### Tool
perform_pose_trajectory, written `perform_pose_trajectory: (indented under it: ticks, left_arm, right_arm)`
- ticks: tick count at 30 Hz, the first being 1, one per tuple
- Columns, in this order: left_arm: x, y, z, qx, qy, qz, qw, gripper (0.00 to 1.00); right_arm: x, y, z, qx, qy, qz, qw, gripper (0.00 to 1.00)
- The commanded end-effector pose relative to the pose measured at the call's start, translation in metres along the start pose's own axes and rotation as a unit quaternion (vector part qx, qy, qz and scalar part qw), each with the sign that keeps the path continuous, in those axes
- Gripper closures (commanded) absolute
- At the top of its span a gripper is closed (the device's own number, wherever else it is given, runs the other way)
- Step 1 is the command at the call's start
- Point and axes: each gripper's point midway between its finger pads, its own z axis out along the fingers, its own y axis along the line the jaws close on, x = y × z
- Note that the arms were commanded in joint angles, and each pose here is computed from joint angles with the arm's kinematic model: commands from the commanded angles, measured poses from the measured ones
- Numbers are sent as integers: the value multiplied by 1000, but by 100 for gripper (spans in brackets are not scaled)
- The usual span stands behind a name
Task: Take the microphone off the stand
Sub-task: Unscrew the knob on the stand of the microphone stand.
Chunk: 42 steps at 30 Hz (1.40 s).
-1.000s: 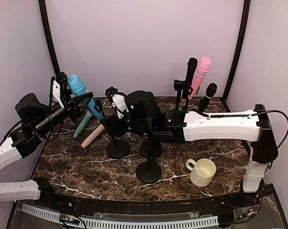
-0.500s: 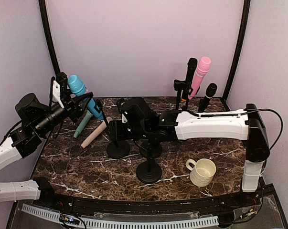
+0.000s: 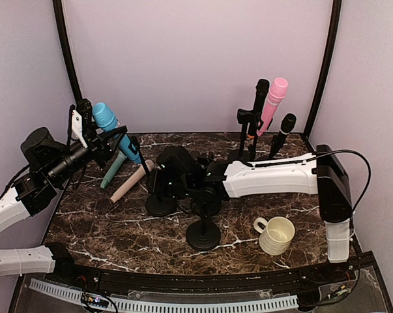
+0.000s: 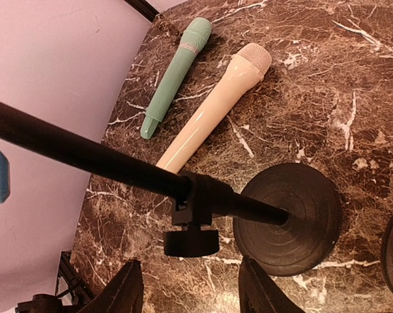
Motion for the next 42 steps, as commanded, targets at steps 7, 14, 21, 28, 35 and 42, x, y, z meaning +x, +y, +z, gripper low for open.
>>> perform_pose_trajectory:
  ticks: [7, 14, 21, 28, 35, 42]
  left_arm:
    - [-14, 6, -6, -14, -21, 16, 1000, 90]
    - [-14, 6, -6, -13, -21, 16, 1000, 90]
    - [-14, 6, -5, -13, -20, 16, 1000, 90]
    - [-14, 6, -5, -14, -20, 16, 1000, 90]
    - [-14, 6, -6, -14, -21, 17, 1000, 90]
    - [-15, 6, -6, -15, -21, 17, 1000, 90]
  right_arm:
    - [-19, 7, 16, -25, -25, 24, 999, 52]
    - [-15, 4, 24, -26, -16, 20, 999, 53]
    - [-13, 4, 28, -27, -12, 12, 999, 56]
    - [-12, 7, 30, -37, -9, 11, 999, 64]
    - [-10, 6, 30, -37, -6, 12, 999, 65]
    - [-14, 5, 28, -36, -16, -1, 999, 82]
